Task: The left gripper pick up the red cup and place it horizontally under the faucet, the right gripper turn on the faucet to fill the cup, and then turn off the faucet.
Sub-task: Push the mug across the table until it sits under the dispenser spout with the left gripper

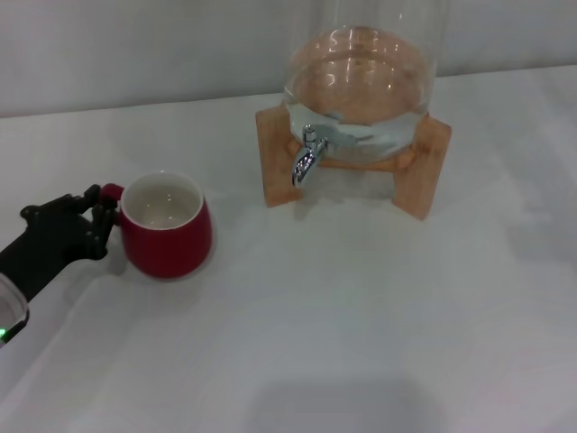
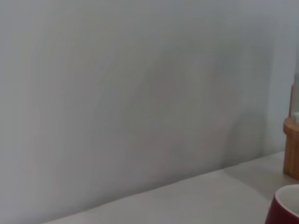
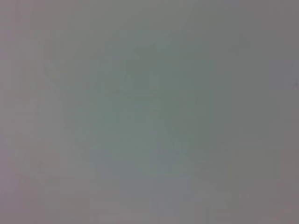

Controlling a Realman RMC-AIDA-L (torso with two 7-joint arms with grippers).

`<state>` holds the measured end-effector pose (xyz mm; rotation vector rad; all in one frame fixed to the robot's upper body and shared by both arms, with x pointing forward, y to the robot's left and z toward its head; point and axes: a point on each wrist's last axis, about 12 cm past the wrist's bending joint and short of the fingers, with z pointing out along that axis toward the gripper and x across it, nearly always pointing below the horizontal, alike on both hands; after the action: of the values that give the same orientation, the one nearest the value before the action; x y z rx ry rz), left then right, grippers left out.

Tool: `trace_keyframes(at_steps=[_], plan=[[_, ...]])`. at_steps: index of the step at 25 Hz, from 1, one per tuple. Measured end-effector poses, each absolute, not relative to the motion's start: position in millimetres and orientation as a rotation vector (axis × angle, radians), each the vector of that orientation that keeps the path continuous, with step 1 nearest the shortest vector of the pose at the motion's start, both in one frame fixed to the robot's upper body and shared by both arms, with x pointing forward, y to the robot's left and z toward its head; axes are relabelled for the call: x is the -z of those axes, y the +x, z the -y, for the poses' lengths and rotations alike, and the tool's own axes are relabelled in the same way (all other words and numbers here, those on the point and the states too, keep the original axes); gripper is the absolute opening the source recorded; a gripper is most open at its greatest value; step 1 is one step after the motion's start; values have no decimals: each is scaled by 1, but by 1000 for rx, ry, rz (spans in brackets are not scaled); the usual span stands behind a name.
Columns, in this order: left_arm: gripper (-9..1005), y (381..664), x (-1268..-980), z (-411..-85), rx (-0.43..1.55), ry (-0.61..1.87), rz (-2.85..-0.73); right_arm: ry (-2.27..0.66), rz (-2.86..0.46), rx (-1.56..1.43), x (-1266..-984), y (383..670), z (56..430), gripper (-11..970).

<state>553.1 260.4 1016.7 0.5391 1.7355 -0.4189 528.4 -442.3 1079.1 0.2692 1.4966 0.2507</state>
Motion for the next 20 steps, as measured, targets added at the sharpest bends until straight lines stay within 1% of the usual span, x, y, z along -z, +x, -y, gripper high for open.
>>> trace_keyframes(at_steps=[9,20], plan=[[154,571,-1026,-240,426,610,-1716,261,-1495,-261,-1080,532,438,630],[154,578,-1029,-222,453,658,-1718,269,-1493,-264,-1077,529,436,630]])
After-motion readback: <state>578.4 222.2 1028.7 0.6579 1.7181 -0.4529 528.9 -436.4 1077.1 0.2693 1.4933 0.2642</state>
